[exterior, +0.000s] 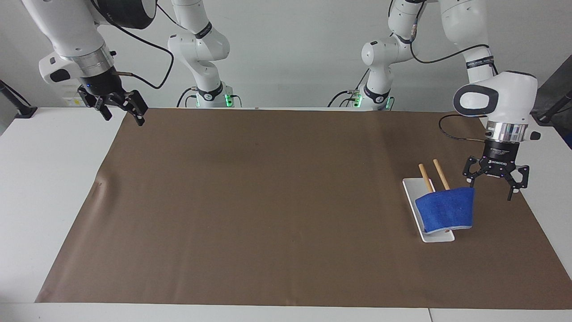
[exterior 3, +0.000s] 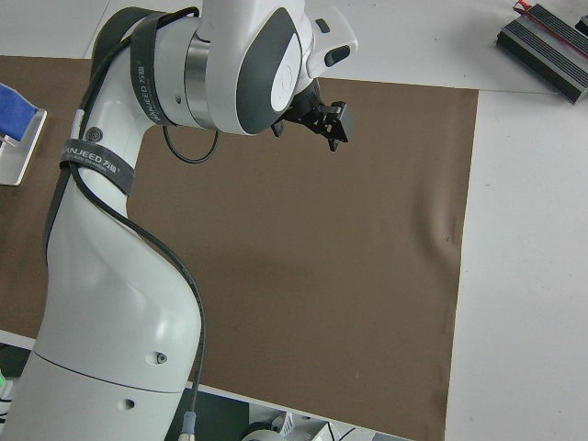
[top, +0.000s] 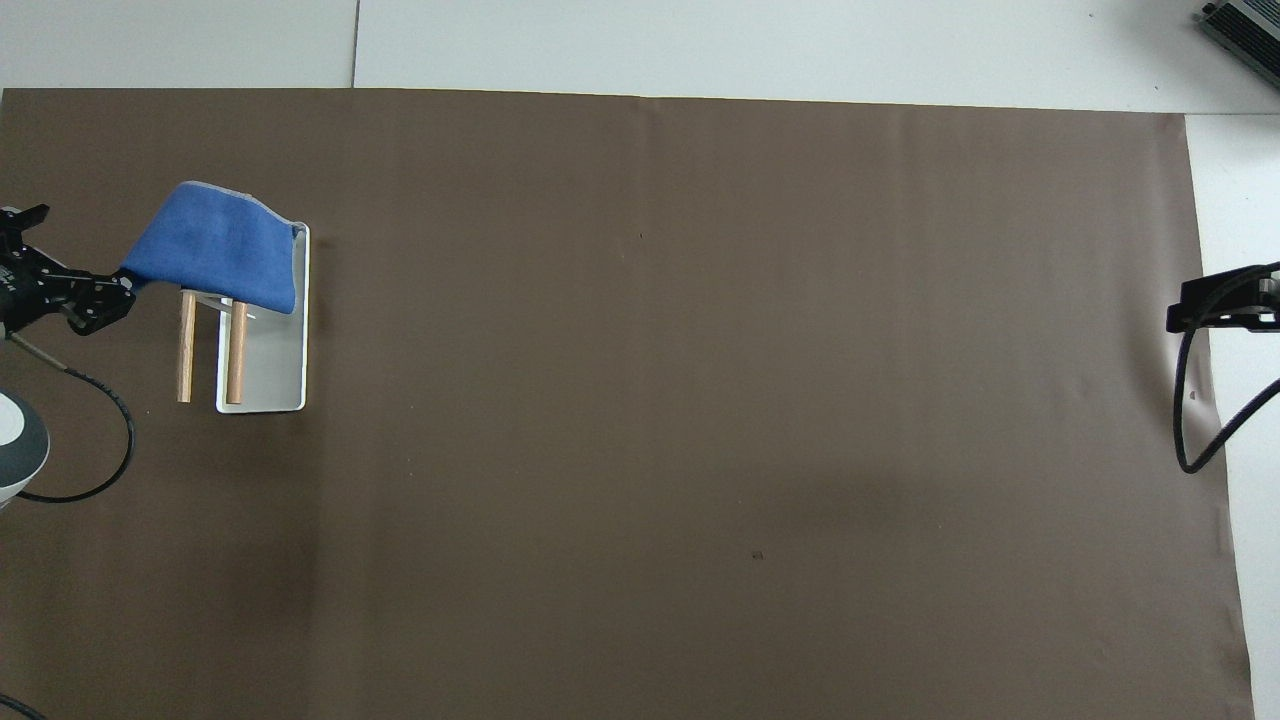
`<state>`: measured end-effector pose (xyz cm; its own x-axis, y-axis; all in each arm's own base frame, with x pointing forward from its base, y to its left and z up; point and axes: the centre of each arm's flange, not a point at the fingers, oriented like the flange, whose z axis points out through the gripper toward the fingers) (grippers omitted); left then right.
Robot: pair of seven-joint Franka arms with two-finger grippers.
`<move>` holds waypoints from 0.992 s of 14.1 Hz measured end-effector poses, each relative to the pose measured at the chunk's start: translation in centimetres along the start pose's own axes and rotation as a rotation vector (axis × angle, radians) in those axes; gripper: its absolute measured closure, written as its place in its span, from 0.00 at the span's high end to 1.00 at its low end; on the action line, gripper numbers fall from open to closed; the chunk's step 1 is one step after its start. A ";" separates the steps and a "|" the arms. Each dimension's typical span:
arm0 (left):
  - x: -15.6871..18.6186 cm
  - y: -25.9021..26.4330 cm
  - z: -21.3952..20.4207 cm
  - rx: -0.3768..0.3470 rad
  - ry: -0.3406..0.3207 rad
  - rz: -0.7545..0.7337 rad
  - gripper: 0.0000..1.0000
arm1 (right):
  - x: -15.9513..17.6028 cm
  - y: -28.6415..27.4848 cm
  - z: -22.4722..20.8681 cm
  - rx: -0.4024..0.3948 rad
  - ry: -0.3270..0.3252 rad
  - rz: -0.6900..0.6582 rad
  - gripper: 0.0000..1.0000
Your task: Right arm passes towel to left arm to hang
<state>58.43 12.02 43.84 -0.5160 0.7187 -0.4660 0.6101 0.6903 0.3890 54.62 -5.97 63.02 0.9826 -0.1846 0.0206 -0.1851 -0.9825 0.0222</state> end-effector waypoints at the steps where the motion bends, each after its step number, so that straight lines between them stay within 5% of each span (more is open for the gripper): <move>1: -0.1 0.4 -0.3 0.016 0.005 0.014 1.00 | -0.2 -0.3 0.1 -0.001 -0.013 -0.007 1.00; 8: -3.5 0.9 -2.8 0.074 0.088 0.262 1.00 | -0.4 -1.2 0.0 0.015 -0.018 -0.003 1.00; 14: -13.4 -5.4 -2.6 0.112 0.054 0.705 1.00 | -0.3 -1.0 0.0 0.015 -0.019 -0.012 1.00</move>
<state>60.43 -1.11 50.05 -0.0030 0.9957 -0.0923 0.8658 0.0488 0.4980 54.47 -4.90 62.95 0.9850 -0.1728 0.0017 -0.1728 -0.9849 0.0075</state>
